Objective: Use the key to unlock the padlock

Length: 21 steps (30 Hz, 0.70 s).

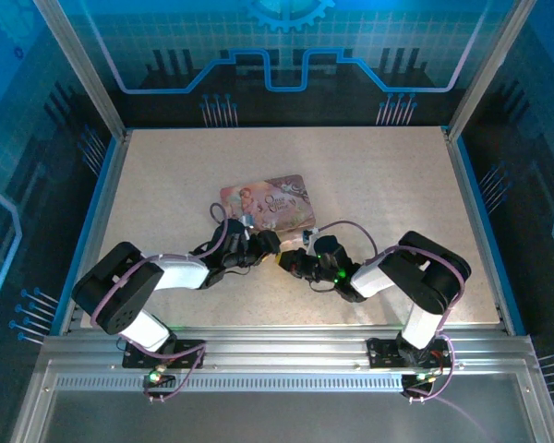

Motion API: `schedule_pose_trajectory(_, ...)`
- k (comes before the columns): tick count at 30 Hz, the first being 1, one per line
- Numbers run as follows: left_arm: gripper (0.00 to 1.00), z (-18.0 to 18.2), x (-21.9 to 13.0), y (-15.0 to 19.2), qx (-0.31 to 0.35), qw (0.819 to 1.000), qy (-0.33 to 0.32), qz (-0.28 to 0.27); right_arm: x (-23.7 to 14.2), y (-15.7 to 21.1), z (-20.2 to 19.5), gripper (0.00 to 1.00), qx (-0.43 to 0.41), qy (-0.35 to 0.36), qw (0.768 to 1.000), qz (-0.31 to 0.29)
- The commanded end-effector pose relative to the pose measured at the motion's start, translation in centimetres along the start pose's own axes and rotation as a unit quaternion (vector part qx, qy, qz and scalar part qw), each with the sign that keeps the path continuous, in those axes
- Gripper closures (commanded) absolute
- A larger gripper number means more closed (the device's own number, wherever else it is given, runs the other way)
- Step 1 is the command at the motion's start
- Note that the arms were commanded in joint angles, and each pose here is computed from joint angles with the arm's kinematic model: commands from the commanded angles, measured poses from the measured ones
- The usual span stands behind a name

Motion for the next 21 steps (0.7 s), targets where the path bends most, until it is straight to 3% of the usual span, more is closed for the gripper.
schedule_pose_trajectory(1, 0.58, 2.0, 0.6, 2.4, -0.038, 0.997, -0.035, 0.057, -0.2, -0.6, 2.3, 0.94, -0.013, -0.037, 0.999, -0.003)
schedule_pose_trajectory(12, 0.91, 1.0, 0.2, 2.1, -0.037, 0.998, -0.015, 0.048, -0.5, -0.5, 1.8, 0.84, -0.013, -0.033, 0.999, -0.002)
schedule_pose_trajectory(21, 0.94, 0.3, -0.3, 1.7, -0.042, 0.998, -0.007, 0.037, -2.5, -0.7, 0.7, 0.64, -0.060, 0.012, 0.998, -0.015)
Point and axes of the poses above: each hand's point on the last joint's axis, 136 mm out from that joint toward the fingers, its own x axis out along the fingers, its own z axis along the line the jaws close on, y = z × x, the point moved 3 cm from there along -x, back along the fingers, and after that the axes turned 6 degrees about x, right-handed, at the moved point
